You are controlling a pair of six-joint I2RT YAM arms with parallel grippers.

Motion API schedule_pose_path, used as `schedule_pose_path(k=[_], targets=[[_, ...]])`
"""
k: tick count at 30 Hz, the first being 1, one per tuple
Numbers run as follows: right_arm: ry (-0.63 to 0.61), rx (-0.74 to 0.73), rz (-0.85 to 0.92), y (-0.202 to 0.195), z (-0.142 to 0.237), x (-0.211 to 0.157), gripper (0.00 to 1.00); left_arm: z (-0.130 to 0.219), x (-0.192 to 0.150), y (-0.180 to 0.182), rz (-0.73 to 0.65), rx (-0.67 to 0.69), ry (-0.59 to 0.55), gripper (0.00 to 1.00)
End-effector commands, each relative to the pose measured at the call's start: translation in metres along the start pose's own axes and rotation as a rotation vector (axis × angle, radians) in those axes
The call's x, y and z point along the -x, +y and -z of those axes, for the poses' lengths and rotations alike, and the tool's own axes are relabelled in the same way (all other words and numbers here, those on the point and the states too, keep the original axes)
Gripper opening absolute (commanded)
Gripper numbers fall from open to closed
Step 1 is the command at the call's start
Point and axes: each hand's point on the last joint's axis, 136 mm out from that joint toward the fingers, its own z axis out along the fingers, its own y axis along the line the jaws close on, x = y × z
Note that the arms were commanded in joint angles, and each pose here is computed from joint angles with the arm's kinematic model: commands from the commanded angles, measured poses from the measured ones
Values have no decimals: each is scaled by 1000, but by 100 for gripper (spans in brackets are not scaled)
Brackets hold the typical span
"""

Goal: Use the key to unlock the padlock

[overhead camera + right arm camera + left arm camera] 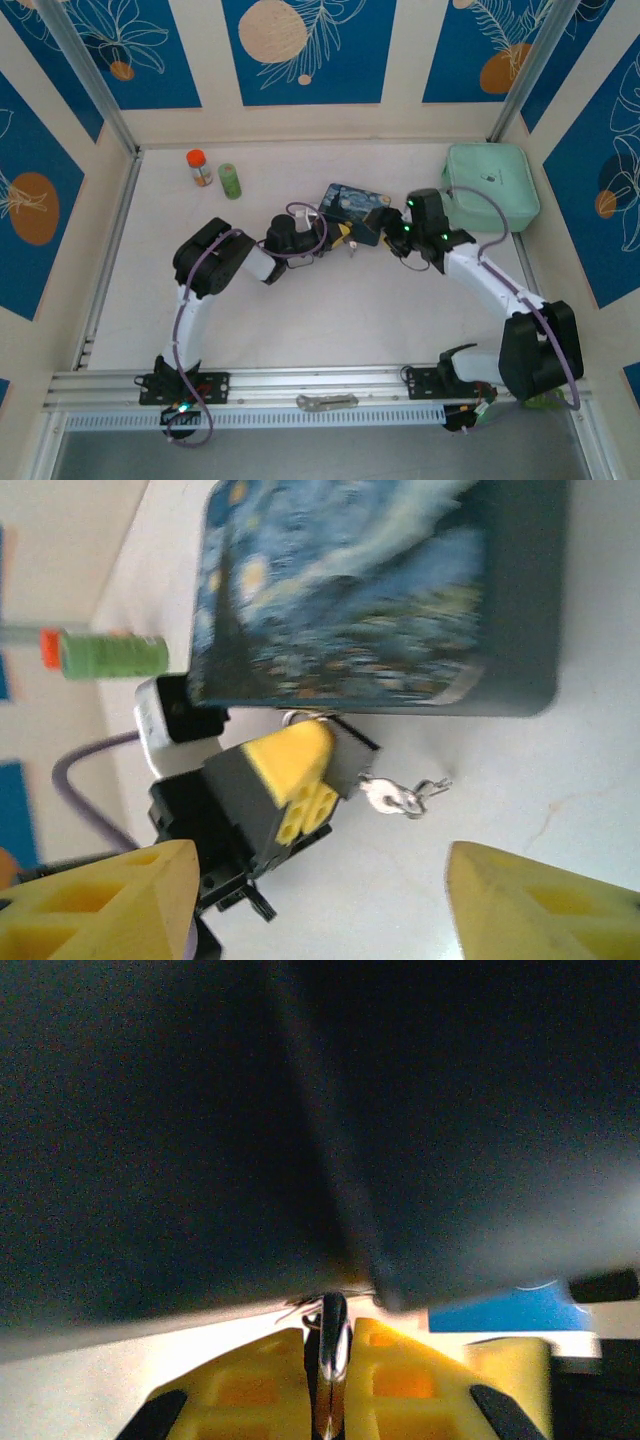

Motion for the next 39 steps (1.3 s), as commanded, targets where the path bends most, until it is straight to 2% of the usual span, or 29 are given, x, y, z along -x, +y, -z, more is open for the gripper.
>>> schedule_pose_path(k=[1, 4, 9, 13, 20, 24, 33, 39], targets=[[67, -227, 400, -10, 6, -15, 65, 3, 4, -24, -16, -25, -20, 0], [147, -312, 599, -2, -4, -27, 59, 3, 4, -27, -5, -22, -14, 0], [247, -462, 847, -15, -26, -43, 56, 3, 3, -32, 16, -30, -1, 0], [258, -518, 979, -18, -38, -44, 54, 4, 0, -38, 25, -35, 14, 0], [238, -577, 1154, -8, -59, -40, 50, 4, -1, -41, 30, -37, 27, 0], [223, -660, 1260, -9, -70, -38, 46, 4, -2, -43, 37, -45, 30, 0], [167, -798, 1359, -14, -74, -31, 39, 3, -1, -47, 41, -50, 35, 0], [169, -823, 1413, -14, -80, -38, 36, 3, 0, -50, 51, -58, 35, 0]])
